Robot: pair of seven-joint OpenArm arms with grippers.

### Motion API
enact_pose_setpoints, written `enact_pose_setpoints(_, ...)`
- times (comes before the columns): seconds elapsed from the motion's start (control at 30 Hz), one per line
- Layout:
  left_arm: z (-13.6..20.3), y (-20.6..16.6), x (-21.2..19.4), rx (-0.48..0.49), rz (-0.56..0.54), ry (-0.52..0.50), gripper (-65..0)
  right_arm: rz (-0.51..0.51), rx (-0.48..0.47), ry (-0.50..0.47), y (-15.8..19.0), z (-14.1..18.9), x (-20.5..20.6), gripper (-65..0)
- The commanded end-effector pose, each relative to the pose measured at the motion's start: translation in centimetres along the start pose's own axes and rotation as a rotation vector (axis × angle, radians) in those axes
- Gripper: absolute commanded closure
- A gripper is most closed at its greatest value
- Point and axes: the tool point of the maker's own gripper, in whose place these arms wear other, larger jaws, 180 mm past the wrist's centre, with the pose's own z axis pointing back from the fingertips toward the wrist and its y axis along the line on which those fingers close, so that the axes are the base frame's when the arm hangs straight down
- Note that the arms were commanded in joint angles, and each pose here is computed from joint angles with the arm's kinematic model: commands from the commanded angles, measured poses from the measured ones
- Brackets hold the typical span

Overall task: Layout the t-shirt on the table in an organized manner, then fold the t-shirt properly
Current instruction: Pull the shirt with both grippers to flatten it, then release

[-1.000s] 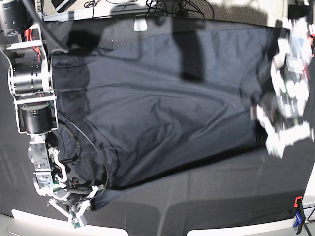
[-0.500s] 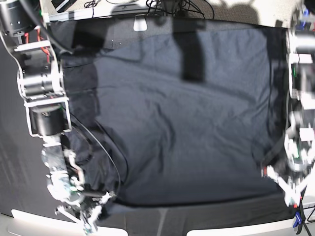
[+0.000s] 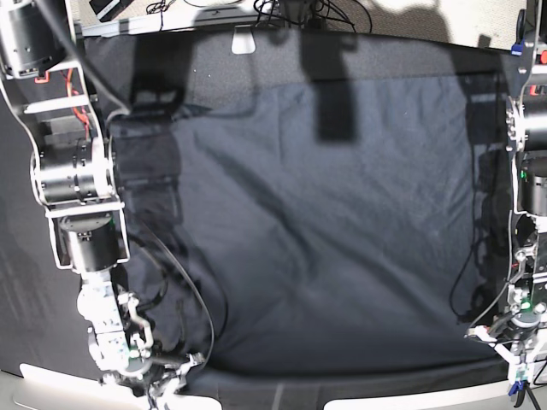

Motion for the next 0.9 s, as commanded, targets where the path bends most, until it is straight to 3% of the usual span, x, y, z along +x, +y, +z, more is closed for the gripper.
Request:
enact_pose_setpoints(0.0,0.0,1.9,3.6,0.043,0.006,-0.087,-20.3,-0.001,-0.029,-0.101,-1.5,0.5,4.3,-33.7)
enact_pose_setpoints(0.07,0.0,1.9,3.5,0.043,0.006,-0.085,-25.4,-0.002,-0.027,-0.108,-1.4,0.5,4.8,-33.6)
enact_pose_setpoints(0.33,-0.1,1.8,2.6,0.040,0.015,-0.035,-25.4,-0.002,-0.030,-0.113,-1.6,0.6,5.3,-33.6)
enact_pose_setpoints(0.53,0.1,0.7,-0.2,-0.012,0.064,0.075,-25.1,-0.013,-0.035,0.023,-2.3,0.6,2.6,-33.3)
enact_pose_setpoints(0.63,0.9,-0.3,-2.5,-0.049,0.043,0.099,-23.5,-0.027,0.006,0.070,-2.9,1.2,1.2,-32.4)
enact_pose_setpoints(0.87,5.8,-3.5,-4.2,-0.116,-0.017,0.030,-23.0,0.015,0.178,0.106,-3.8,4.4,-0.4,-32.4)
